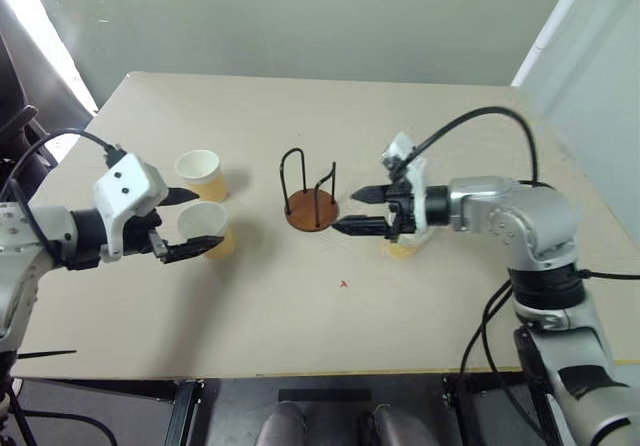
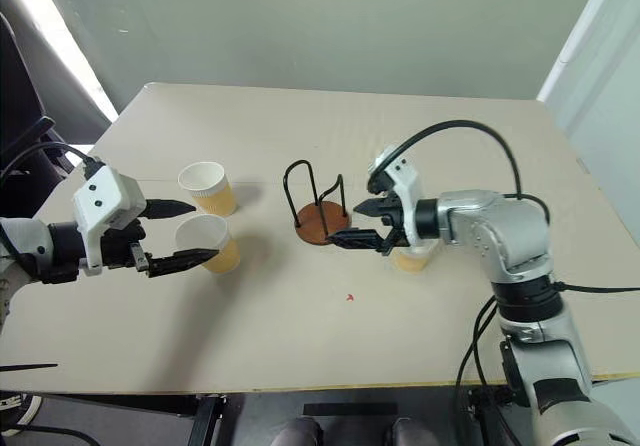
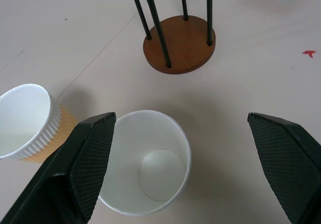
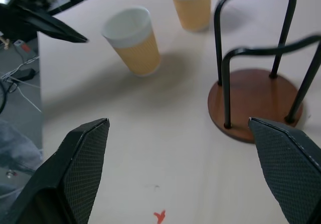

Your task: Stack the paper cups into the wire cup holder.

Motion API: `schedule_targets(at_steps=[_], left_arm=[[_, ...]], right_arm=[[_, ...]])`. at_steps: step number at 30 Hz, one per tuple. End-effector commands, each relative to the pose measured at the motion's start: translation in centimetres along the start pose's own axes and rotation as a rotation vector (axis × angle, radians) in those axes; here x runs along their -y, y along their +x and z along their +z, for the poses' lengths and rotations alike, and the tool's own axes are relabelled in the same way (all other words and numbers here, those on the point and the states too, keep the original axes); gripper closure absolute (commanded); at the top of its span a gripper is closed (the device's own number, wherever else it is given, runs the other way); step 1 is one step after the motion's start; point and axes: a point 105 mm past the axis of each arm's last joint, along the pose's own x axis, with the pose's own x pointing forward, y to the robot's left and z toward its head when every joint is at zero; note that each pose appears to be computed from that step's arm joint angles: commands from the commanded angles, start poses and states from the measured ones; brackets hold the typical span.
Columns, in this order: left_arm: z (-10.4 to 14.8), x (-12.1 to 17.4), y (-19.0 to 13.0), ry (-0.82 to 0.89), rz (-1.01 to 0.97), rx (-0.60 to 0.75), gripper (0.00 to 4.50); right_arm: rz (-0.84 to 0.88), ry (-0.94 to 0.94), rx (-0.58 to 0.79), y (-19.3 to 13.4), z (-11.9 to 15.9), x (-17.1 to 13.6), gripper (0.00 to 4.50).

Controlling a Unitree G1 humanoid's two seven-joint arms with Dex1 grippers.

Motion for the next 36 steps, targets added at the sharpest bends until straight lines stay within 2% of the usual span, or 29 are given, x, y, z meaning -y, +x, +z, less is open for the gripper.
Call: schedule_targets(at_steps=[1,11,21,24,25,33,34,36], left_arm=[[1.3,0.3,-0.2,0.031,0.009,0.029,0.01],[1.3,0.5,-0.6,0.013,0.036,0.017,0.01],[1.4,0.9,-1.6,-0.001,0.06,-0.006,0.01],[1.4,1.0,-1.7,-0.003,0.065,-0.008,0.0],[1.4,1.1,-1.7,-0.004,0.064,-0.008,0.0],[1.3,1.0,-2.2,0.006,0.048,-0.026,0.0],[1.3,1.0,-2.2,0.007,0.042,-0.026,0.0],[1.4,1.2,-1.9,0.01,0.024,-0.02,0.0]], right_arm=[[-0.043,-0.022,0.026,0.6,1.3,0.3,0.0],[-0.074,0.014,0.042,4.2,1.6,1.2,0.0],[-0.101,0.01,0.118,6.7,3.2,1.9,0.0],[-0.105,0.0,0.133,7.0,3.5,1.9,0.61],[-0.103,-0.004,0.135,7.0,3.6,1.9,0.95],[-0.076,-0.056,0.13,6.1,3.6,1.8,3.91],[-0.054,-0.072,0.118,5.9,3.2,1.5,4.39],[-0.009,-0.107,0.092,5.2,2.4,1.0,4.45]])
